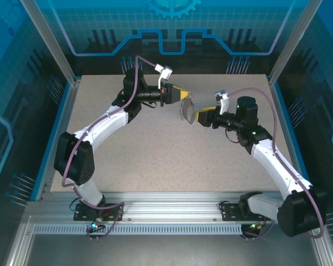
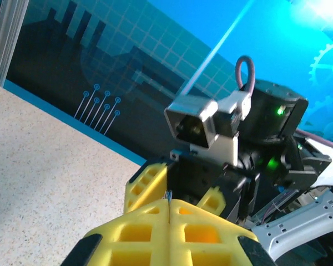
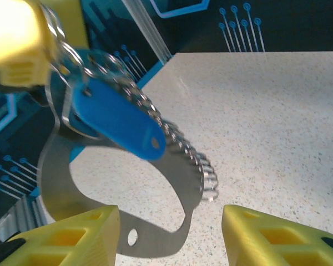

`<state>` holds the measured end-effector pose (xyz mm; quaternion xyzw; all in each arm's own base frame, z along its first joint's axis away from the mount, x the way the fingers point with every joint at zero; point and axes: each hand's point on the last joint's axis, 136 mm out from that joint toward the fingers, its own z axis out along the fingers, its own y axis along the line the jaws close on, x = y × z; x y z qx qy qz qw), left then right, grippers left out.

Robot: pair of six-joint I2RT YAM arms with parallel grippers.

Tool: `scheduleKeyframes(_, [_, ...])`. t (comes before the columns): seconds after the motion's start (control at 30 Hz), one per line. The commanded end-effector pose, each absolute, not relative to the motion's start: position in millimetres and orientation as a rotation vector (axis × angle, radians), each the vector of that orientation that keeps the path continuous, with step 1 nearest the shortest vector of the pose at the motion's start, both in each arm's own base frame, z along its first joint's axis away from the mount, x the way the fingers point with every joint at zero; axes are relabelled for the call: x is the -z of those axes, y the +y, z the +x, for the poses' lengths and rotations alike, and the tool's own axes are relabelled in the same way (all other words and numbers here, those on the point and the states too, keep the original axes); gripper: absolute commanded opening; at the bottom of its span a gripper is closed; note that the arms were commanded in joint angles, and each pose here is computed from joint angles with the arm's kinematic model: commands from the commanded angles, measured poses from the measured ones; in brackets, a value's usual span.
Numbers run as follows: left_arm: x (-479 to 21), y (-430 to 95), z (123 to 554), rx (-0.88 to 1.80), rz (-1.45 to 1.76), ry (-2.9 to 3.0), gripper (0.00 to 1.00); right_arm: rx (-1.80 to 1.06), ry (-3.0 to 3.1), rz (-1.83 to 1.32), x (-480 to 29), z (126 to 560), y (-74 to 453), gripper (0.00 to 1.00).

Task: Put the keys on the keyring

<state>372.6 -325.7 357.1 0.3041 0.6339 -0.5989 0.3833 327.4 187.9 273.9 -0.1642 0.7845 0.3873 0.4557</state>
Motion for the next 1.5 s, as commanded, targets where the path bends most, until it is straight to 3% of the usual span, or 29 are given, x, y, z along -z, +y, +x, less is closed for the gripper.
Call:
scheduleKeyframes(0.0, [-386.3, -320.1, 364.8, 1.527, 0.764, 1.519, 0.0, -0.849, 1.83, -0.391, -298.7, 333.2, 189.0, 0.54])
scheduleKeyframes(0.9, [-388.0, -324.2, 352.8, 1.563, 0.786, 1.512, 0.0, -0.733, 1.778, -0.491, -326.7, 354.5, 224.6, 0.54])
scheduleKeyframes(0.97, [-386.9, -324.5, 353.0, 1.565, 0.785, 1.515, 0.0, -0.735, 1.782, -0.502, -325.1, 353.8, 226.1, 0.47])
scheduleKeyframes(1.1, [-387.5, -324.1, 353.1, 1.562, 0.783, 1.511, 0.0, -0.74, 1.783, -0.523, -323.2, 347.7, 226.7, 0.24])
scheduleKeyframes(1.27, [-390.0, -323.8, 352.8, 1.562, 0.781, 1.501, 0.0, -0.758, 1.788, -0.546, -320.3, 340.5, 228.6, 0.03])
scheduleKeyframes(1.47, [-391.9, -323.4, 352.2, 1.565, 0.771, 1.49, 0.0, -0.787, 1.787, -0.568, -320.2, 335.3, 234.9, 0.0])
